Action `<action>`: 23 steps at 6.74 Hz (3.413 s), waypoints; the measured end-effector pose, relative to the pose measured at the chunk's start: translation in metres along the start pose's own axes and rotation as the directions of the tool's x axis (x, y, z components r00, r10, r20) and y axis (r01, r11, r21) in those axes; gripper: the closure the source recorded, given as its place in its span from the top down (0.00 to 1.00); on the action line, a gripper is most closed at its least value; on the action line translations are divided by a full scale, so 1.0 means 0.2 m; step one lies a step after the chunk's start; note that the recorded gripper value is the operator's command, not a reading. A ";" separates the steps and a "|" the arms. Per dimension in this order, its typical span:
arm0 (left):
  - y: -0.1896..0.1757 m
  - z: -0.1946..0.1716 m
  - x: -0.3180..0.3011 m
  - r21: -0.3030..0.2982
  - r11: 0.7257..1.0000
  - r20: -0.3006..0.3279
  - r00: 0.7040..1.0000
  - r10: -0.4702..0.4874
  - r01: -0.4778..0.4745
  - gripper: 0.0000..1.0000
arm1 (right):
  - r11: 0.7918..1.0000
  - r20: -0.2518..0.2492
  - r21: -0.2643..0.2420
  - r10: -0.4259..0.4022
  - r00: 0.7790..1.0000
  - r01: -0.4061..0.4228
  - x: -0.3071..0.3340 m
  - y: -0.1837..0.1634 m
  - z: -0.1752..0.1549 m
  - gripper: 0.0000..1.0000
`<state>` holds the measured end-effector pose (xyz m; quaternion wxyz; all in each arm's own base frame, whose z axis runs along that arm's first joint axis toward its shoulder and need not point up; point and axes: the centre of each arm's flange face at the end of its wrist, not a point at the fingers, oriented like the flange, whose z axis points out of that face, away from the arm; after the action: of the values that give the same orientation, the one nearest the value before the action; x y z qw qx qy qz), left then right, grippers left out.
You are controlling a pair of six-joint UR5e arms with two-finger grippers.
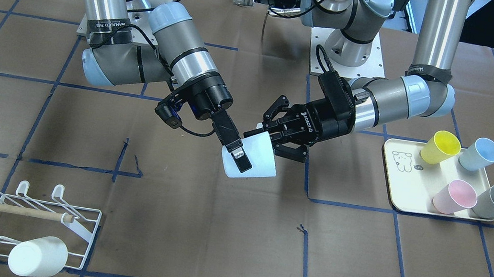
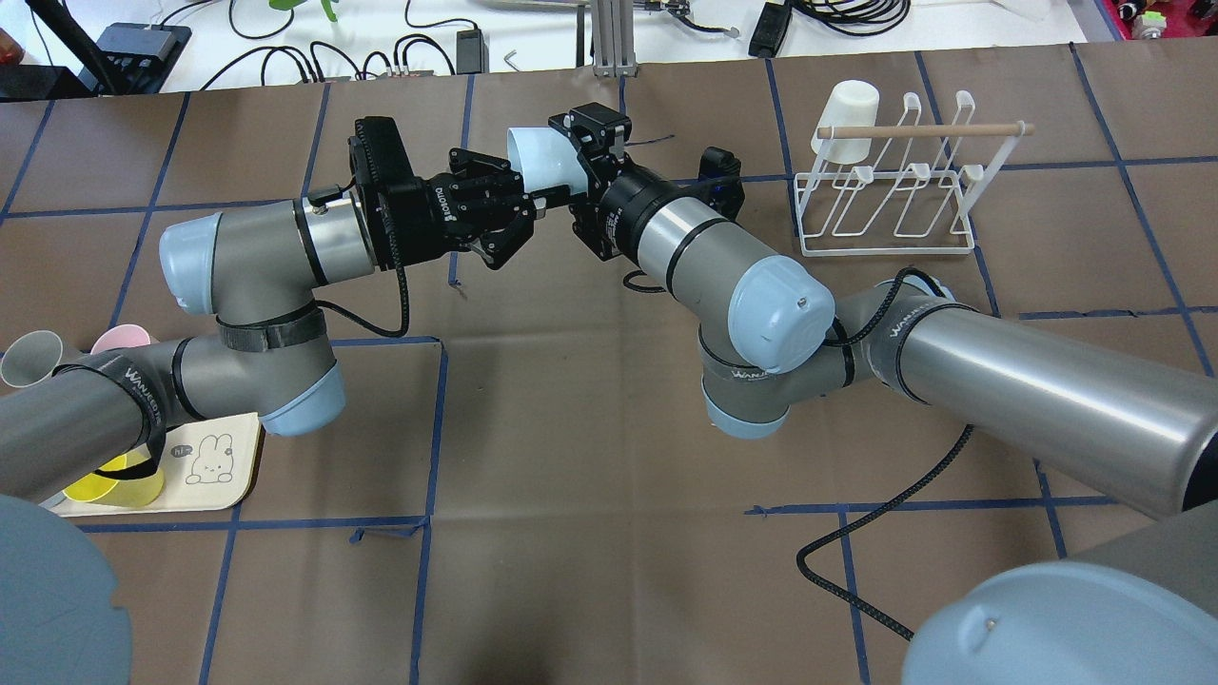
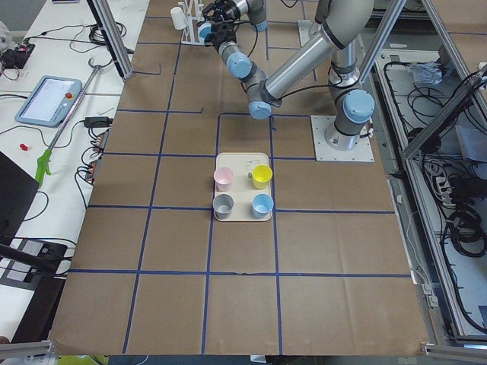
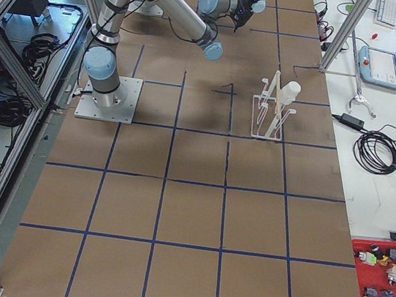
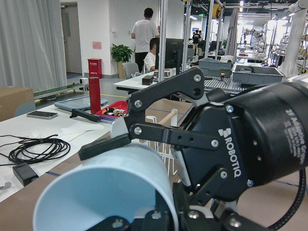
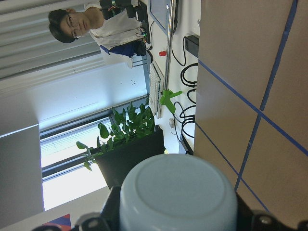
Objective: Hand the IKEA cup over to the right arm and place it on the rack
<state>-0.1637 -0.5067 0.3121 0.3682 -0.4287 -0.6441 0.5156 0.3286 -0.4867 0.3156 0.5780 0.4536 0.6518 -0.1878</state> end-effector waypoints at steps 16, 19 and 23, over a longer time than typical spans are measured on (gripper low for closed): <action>-0.15 -0.42 -0.52 0.008 0.946 0.355 0.884 -0.305 0.323 0.99 | 0.973 0.090 0.170 -0.173 0.981 0.156 -0.27 -0.47 -0.17 0.19; -0.28 -0.40 -0.72 -0.090 0.817 0.566 0.704 -0.429 0.570 0.99 | 0.819 0.005 0.308 -0.510 0.860 0.484 -0.40 -0.76 -0.32 0.19; -0.59 -0.20 -0.67 -0.272 0.446 0.848 0.432 -0.308 0.852 0.99 | 0.392 -0.374 0.273 -0.798 0.473 0.878 -0.46 -1.29 -0.54 0.14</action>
<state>-0.0988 -0.6289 0.4304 0.0802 -0.0242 -0.9802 0.1797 0.0498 -0.5716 0.3567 0.2251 0.1912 0.7811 -0.5501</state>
